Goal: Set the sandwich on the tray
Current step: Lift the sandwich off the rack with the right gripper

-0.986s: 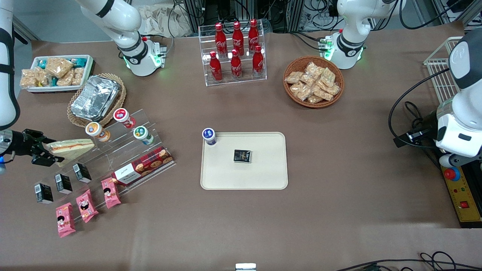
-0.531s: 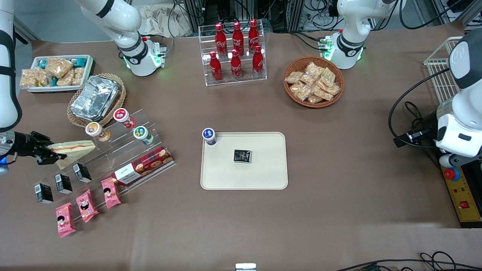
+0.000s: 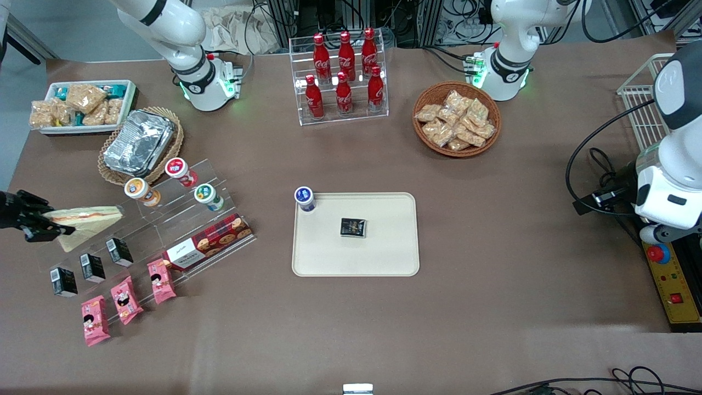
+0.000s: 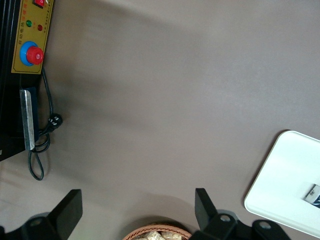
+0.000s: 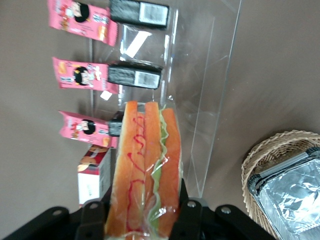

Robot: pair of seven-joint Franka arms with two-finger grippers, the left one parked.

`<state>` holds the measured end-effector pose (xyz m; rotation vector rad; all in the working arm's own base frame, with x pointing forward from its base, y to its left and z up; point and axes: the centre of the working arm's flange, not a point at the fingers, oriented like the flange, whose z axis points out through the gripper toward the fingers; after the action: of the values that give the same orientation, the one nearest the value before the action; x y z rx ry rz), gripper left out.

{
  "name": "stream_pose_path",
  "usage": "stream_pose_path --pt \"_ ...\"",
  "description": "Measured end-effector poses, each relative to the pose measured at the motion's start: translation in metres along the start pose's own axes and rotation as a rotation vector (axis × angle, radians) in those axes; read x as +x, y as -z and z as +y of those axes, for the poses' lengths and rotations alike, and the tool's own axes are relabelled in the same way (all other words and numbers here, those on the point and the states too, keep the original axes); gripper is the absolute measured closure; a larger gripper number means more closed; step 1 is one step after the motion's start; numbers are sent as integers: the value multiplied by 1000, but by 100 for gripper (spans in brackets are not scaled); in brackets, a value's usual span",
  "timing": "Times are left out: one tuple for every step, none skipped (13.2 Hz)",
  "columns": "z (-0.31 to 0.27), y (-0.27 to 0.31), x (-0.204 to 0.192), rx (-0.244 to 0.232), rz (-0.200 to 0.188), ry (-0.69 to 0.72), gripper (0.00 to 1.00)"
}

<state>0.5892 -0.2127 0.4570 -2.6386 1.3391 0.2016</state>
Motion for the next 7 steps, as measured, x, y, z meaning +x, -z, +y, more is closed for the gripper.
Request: stream_pose_path --pt "-4 11 -1 9 12 6 53" --pt "-9 21 -4 18 22 17 53" --pt "-21 30 -11 27 33 42 52" --pt "-39 39 -24 35 44 82 52" --pt "-64 48 -45 41 55 133 52" --pt "-92 54 -71 47 68 194 52" --pt "-121 58 -101 52 78 258 52"
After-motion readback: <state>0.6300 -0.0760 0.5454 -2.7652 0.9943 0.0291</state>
